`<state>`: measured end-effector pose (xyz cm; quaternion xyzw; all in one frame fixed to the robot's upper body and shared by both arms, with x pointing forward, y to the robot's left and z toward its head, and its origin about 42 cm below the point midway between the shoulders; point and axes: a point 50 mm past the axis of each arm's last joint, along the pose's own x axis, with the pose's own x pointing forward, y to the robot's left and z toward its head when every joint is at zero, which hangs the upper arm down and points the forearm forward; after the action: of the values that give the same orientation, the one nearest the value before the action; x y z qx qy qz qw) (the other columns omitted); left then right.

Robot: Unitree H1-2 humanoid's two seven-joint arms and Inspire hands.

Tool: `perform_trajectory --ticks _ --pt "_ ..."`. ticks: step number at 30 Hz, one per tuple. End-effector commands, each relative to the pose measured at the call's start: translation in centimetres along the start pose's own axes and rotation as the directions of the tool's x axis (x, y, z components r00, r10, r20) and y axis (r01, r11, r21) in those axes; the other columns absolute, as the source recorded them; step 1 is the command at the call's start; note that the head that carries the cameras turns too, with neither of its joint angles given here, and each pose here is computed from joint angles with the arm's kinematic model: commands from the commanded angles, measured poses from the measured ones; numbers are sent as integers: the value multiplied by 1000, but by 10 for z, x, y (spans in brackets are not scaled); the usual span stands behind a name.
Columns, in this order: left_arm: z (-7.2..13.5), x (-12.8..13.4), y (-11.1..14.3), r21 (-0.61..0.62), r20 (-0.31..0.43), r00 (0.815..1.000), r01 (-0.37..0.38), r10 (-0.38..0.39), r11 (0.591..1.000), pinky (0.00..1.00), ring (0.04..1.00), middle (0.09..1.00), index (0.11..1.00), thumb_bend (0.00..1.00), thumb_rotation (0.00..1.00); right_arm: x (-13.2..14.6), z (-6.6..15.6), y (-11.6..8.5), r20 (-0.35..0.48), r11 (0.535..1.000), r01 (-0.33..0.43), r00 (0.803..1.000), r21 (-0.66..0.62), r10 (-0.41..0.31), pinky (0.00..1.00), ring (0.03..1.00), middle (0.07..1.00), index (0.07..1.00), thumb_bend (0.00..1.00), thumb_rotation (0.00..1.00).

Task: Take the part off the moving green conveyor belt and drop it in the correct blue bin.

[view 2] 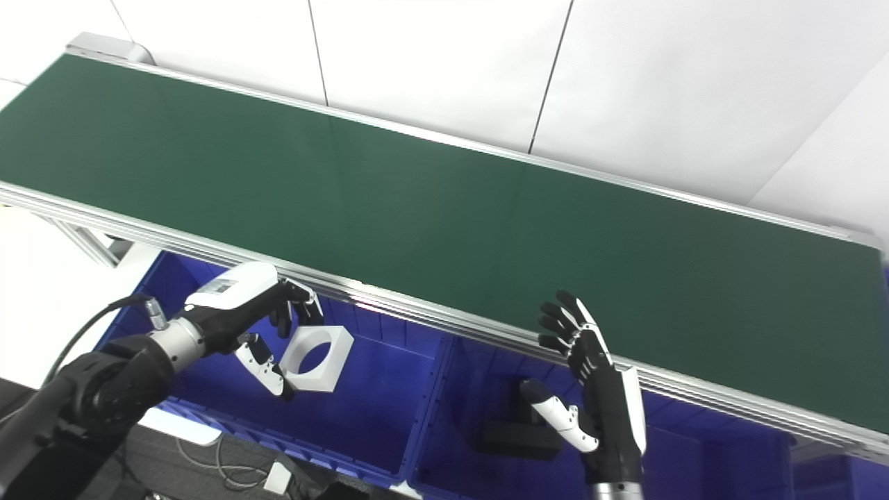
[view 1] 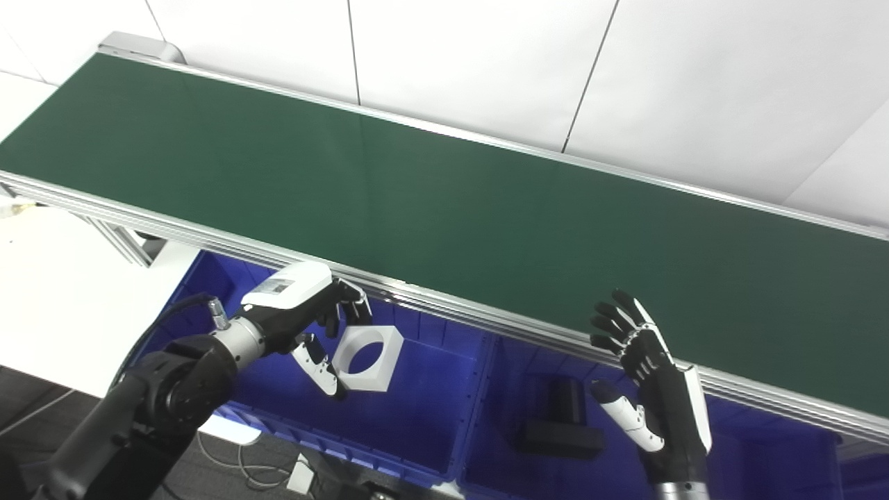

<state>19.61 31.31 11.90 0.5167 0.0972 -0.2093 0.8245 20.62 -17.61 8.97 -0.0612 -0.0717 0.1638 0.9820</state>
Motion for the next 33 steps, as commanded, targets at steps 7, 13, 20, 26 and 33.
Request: perform_trajectory --ticks 7,13,20,26,33 --pt "-15 20 -8 44 -20 998 -57 58 997 446 407 467 526 501 0 6 14 -1 48 1000 3 999 4 -3 730 814 840 908 774 654" --pt "-19 27 -12 68 -34 997 -68 71 995 440 409 467 525 502 0 6 13 0 49 1000 3 999 8 -3 730 816 844 909 783 656" --pt "-23 31 -14 117 -64 995 -75 82 990 493 435 464 518 503 0 7 14 3 53 1000 1 999 5 -1 725 811 840 908 780 667" --pt "-24 30 -16 145 -67 993 -88 98 986 575 464 497 496 505 0 7 14 4 54 1000 2 999 6 -2 726 812 839 907 778 671" --pt "-14 26 -12 211 -52 993 -93 106 973 655 736 788 788 890 0 6 13 3 54 1000 0 999 18 -1 730 819 846 911 781 646"
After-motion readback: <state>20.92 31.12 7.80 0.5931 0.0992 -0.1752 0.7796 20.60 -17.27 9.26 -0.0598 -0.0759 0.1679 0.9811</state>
